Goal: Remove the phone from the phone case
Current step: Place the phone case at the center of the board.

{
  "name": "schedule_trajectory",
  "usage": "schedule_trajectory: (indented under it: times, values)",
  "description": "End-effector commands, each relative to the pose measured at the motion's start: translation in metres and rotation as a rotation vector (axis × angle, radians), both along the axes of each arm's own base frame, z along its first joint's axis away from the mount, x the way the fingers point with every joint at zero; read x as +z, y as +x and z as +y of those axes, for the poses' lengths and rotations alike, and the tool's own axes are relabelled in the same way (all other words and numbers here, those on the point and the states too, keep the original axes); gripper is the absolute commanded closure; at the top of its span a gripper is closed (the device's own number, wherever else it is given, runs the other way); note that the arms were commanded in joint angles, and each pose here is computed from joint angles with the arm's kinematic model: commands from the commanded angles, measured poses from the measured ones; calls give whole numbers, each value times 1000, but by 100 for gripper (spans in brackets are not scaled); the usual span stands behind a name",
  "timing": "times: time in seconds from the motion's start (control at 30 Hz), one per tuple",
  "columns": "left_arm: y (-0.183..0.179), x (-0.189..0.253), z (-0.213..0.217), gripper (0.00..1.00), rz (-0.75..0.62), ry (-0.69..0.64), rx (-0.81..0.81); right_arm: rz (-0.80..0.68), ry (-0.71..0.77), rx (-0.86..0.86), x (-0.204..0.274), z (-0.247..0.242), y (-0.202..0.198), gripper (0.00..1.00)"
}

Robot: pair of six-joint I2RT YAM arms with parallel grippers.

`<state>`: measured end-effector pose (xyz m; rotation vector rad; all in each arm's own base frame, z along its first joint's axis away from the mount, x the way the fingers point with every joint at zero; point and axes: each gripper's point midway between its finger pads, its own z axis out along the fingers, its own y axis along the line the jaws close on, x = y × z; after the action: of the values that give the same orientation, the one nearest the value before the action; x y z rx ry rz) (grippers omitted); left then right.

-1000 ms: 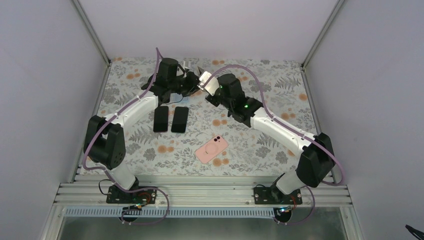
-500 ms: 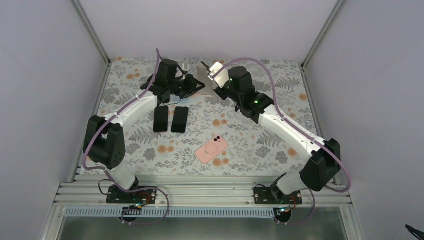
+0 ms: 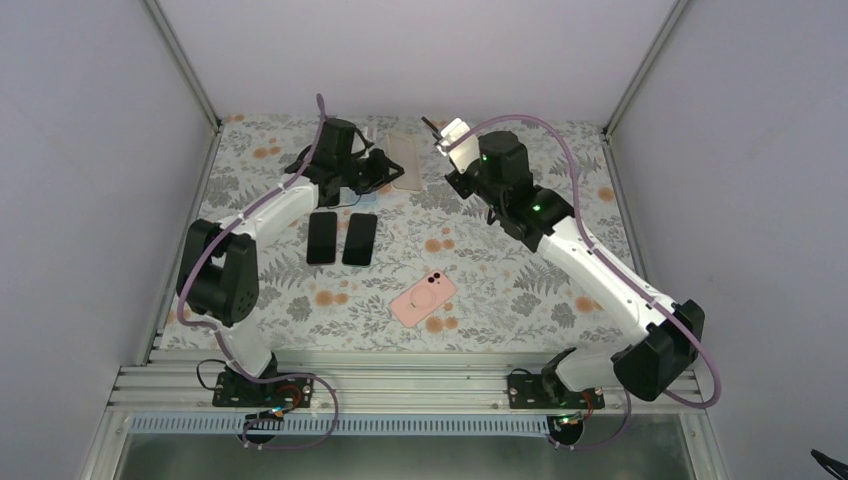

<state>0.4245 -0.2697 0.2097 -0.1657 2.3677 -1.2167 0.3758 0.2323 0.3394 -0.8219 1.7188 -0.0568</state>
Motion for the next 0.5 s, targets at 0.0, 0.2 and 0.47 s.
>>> schedule_trajectory:
  times: [0.0, 0.2, 0.47]
  values:
    - [18, -11, 4, 97, -14, 55, 10, -69, 91, -28, 38, -12, -2, 96]
    - [37, -38, 9, 98, 22, 126, 32, -52, 102, -28, 36, -14, 1, 96]
    - [56, -68, 3, 98, 63, 169, 14, -30, 121, -22, 34, -14, 5, 96]
